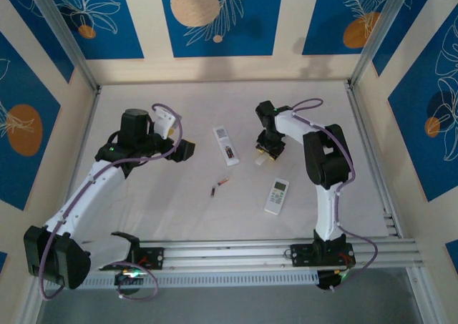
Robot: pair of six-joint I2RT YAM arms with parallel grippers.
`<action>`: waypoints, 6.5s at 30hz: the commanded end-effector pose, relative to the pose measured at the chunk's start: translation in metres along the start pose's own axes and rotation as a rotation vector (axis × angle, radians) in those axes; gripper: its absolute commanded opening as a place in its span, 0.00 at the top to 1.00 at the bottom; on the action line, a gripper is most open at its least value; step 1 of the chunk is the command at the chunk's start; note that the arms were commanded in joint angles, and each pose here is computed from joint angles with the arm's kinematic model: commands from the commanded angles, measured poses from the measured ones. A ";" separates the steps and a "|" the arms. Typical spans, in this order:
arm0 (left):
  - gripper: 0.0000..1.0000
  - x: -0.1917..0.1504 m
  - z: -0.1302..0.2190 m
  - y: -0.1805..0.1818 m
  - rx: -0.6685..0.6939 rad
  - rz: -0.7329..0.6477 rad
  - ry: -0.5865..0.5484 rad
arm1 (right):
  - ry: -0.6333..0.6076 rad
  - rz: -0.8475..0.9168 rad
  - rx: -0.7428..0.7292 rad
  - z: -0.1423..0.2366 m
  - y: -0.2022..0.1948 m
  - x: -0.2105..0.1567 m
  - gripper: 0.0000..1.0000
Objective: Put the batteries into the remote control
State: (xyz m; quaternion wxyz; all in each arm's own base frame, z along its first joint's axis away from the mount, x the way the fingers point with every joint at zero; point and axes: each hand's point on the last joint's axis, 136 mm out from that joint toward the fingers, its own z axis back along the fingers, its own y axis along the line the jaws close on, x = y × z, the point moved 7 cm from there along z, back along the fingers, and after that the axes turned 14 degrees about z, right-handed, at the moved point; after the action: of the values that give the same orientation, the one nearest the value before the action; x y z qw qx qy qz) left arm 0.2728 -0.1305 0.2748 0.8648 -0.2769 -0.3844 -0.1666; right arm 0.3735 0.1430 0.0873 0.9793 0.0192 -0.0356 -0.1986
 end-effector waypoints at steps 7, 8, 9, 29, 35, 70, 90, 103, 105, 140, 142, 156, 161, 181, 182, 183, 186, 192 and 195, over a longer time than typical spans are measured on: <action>0.00 0.000 0.001 -0.005 -0.011 -0.030 -0.010 | -0.003 0.011 -0.006 0.001 -0.001 -0.001 0.73; 0.00 0.001 0.001 -0.005 -0.011 -0.030 -0.010 | -0.010 0.016 0.003 0.004 0.000 -0.001 0.74; 0.00 0.001 0.001 -0.005 -0.011 -0.030 -0.010 | -0.015 0.024 0.009 0.006 0.001 -0.001 0.74; 0.00 0.000 0.004 0.013 0.169 -0.026 -0.011 | -0.565 1.019 0.210 0.092 0.113 -0.038 0.75; 0.00 0.001 0.010 0.014 0.201 -0.037 -0.039 | -0.572 1.159 0.164 0.080 0.138 -0.046 0.75; 0.00 0.002 0.011 0.012 0.191 -0.040 -0.046 | -0.354 1.177 0.094 0.027 0.143 -0.061 0.75; 0.00 0.002 0.012 0.012 0.190 -0.039 -0.045 | -0.214 1.102 0.060 0.009 0.134 -0.067 0.74; 0.00 0.003 0.013 0.011 0.191 -0.041 -0.051 | -0.190 1.007 0.080 0.018 0.133 -0.060 0.65; 0.00 0.003 0.013 0.011 0.189 -0.041 -0.052 | -0.198 1.003 0.084 0.021 0.133 -0.059 0.62; 0.00 0.002 0.011 0.012 0.185 -0.037 -0.045 | -0.209 0.905 0.101 0.022 0.130 -0.050 0.98; 0.00 0.002 0.012 0.011 0.186 -0.040 -0.047 | -0.186 0.892 0.087 0.012 0.126 -0.054 0.98; 0.00 0.002 0.012 0.012 0.188 -0.040 -0.046 | -0.253 0.885 0.110 0.046 0.126 -0.050 0.97; 0.00 0.003 0.012 0.011 0.188 -0.041 -0.049 | -0.277 0.859 0.122 0.048 0.125 -0.051 0.94; 0.00 0.002 0.013 0.012 0.192 -0.044 -0.050 | -0.255 0.808 0.059 0.042 0.118 -0.058 0.47; 0.00 0.002 0.013 0.011 0.191 -0.044 -0.051 | -0.254 0.804 0.049 0.040 0.118 -0.059 0.45; 0.00 0.002 0.013 0.011 0.191 -0.043 -0.050 | -0.244 0.807 0.044 0.035 0.118 -0.061 0.42; 0.00 0.002 0.013 0.011 0.188 -0.043 -0.051 | -0.196 0.805 0.031 0.021 0.121 -0.064 0.40; 0.00 0.003 0.013 0.011 0.192 -0.046 -0.053 | -0.129 0.819 0.024 -0.005 0.125 -0.070 0.36; 0.00 0.002 0.013 0.012 0.193 -0.045 -0.050 | -0.112 0.827 0.021 -0.014 0.126 -0.071 0.37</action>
State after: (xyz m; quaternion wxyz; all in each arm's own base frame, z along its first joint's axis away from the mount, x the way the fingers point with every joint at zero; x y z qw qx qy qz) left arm 0.2776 -0.1124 0.2797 0.8755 -0.1927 -0.4241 -0.1287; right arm 0.3627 0.2837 0.0879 0.9703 -0.0005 -0.1196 0.2103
